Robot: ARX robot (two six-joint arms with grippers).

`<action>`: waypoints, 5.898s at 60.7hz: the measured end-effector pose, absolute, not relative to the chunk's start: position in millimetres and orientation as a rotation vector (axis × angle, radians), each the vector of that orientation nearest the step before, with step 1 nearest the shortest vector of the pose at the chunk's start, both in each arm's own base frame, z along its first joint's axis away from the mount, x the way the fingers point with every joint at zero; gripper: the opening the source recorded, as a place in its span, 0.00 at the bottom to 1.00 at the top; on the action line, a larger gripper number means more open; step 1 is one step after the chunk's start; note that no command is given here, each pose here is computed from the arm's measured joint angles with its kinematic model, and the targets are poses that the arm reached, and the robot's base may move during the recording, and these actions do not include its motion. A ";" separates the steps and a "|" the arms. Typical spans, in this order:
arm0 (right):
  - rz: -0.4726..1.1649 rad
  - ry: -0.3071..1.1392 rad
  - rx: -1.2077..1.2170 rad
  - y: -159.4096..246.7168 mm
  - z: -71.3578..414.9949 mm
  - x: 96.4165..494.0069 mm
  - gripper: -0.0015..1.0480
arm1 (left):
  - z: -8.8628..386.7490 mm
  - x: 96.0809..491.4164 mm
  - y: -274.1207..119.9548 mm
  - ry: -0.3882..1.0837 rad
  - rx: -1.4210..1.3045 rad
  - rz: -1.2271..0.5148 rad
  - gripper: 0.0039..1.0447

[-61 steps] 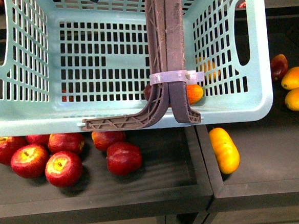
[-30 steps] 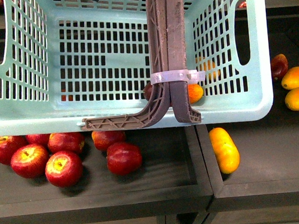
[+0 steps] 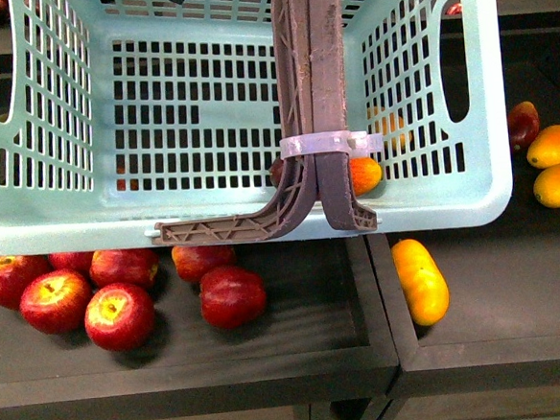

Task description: Pick mango and avocado into basket

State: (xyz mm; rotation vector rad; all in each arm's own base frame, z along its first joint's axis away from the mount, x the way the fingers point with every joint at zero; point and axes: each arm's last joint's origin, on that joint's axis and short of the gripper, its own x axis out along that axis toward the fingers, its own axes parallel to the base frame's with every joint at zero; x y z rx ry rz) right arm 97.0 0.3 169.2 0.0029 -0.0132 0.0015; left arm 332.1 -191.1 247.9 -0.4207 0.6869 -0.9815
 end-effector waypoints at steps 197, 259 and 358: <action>0.018 1.009 -0.040 -28.6 61.2 307.7 0.92 | 247.8 332.3 -190.7 0.686 -0.419 -0.980 0.10; -0.075 1.177 -0.046 7.2 -46.8 380.5 0.92 | 247.8 331.9 -191.3 0.688 -0.421 -0.984 0.10; 0.169 0.317 0.297 52.3 294.6 285.5 0.67 | 247.8 331.9 -191.4 0.688 -0.420 -0.982 0.10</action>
